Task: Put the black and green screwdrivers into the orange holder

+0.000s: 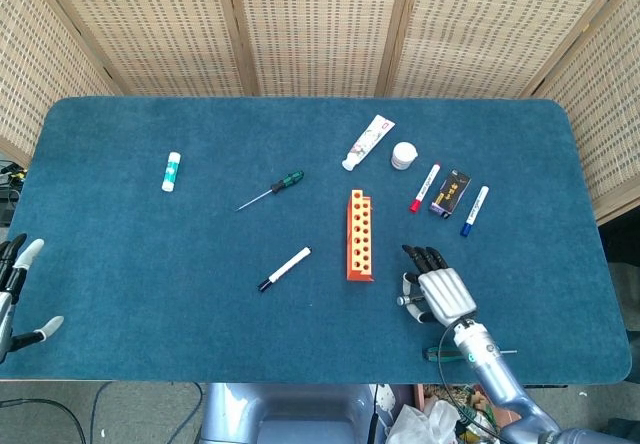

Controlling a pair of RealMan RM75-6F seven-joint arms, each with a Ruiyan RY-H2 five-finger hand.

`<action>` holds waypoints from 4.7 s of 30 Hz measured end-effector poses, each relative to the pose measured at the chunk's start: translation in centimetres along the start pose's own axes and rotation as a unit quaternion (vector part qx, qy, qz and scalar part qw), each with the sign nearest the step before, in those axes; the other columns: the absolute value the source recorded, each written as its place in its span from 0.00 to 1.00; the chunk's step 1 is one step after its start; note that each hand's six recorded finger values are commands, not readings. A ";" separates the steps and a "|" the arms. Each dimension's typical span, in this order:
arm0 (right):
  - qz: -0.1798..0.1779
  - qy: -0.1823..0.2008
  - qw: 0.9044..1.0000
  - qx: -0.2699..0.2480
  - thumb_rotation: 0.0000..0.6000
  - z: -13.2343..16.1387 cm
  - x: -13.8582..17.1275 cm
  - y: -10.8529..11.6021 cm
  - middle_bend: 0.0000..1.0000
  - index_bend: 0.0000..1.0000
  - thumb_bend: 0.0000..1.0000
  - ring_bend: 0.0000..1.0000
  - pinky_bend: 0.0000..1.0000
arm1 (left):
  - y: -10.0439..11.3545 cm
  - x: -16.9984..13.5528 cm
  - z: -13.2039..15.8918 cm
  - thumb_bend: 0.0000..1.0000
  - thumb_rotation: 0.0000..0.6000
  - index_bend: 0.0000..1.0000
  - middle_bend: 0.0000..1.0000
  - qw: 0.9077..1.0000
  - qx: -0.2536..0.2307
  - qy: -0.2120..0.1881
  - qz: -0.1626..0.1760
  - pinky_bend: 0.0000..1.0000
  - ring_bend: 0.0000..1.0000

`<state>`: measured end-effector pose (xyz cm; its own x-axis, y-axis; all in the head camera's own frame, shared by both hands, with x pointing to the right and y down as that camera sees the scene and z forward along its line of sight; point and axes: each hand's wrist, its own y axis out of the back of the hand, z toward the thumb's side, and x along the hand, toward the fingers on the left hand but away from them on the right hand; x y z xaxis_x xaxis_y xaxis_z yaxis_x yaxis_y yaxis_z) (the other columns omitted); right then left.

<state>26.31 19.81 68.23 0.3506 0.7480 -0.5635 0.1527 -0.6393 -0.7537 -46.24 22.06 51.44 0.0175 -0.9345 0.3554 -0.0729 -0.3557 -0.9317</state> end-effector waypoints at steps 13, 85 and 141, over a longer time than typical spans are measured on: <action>-0.065 0.081 0.959 -0.262 1.00 2.3 2.2 9.1 0.07 0.62 0.43 0.00 0.00 | -0.5 0.6 -0.4 0.00 1.00 0.00 0.00 1.000 -0.002 0.010 -0.014 0.00 0.00; -0.001 0.084 0.871 -0.485 1.00 8.3 -7.7 9.9 0.09 0.64 0.43 0.00 0.00 | -1.5 2.2 -0.9 0.00 1.00 0.00 0.00 0.998 0.007 0.039 -0.043 0.00 0.00; 0.004 0.105 0.893 -0.438 1.00 5.0 -7.6 3.7 0.09 0.64 0.43 0.00 0.00 | -1.8 2.3 -0.7 0.00 1.00 0.00 0.00 0.998 0.004 0.038 -0.055 0.00 0.00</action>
<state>19.61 12.61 68.03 0.5066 0.7520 -0.4217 0.7812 -0.6074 -0.1446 -46.81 20.57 54.01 -0.0508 -0.8868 0.4593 -0.0662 -0.4558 -0.8876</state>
